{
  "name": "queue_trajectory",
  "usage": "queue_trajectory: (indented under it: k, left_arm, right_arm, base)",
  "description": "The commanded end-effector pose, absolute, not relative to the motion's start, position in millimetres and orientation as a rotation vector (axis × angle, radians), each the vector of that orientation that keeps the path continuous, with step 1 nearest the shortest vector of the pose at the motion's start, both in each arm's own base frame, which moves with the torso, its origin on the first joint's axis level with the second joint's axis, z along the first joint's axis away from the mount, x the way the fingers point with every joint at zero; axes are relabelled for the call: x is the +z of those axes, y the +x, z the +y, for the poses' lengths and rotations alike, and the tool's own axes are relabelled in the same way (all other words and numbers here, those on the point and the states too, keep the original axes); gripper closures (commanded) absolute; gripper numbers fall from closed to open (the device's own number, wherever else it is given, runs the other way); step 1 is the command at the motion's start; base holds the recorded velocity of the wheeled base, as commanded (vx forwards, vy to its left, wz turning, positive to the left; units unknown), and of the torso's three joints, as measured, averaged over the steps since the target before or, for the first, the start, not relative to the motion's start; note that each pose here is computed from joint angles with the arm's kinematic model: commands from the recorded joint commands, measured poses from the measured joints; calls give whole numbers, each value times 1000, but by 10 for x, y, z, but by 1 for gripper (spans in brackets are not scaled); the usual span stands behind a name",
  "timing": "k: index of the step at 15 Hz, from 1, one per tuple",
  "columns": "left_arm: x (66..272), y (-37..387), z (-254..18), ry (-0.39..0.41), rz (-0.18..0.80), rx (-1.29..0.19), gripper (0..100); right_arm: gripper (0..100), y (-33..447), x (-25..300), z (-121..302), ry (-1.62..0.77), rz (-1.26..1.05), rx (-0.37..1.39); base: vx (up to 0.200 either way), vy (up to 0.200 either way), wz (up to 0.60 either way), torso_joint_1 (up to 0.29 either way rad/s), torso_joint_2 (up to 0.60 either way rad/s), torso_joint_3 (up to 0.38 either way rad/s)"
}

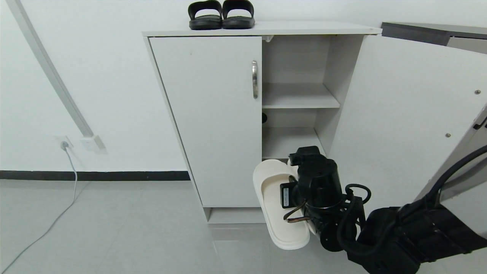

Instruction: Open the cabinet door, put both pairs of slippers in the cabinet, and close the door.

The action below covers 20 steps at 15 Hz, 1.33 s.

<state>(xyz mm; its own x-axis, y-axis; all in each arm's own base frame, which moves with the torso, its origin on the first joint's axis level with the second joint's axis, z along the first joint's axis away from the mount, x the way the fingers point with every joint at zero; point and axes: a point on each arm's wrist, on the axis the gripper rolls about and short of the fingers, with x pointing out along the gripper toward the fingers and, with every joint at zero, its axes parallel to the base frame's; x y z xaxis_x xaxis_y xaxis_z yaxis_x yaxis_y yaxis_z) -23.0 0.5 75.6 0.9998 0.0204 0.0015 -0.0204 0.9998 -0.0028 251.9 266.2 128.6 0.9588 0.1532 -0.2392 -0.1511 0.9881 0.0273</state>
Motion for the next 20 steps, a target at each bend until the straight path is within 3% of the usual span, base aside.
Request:
queue_trajectory:
  k: [1,20]
  left_arm:
    - [757,-229,5,-3,0,21,100]
    - [757,-229,5,-2,0,21,100]
  right_arm:
    - [100,2546,1225,2669,2,251,149]
    - [100,2821,1034,2568,-10,260,52]
  base:
    - [0,0,0,0,0,0]
    - [0,0,0,1,0,-19]
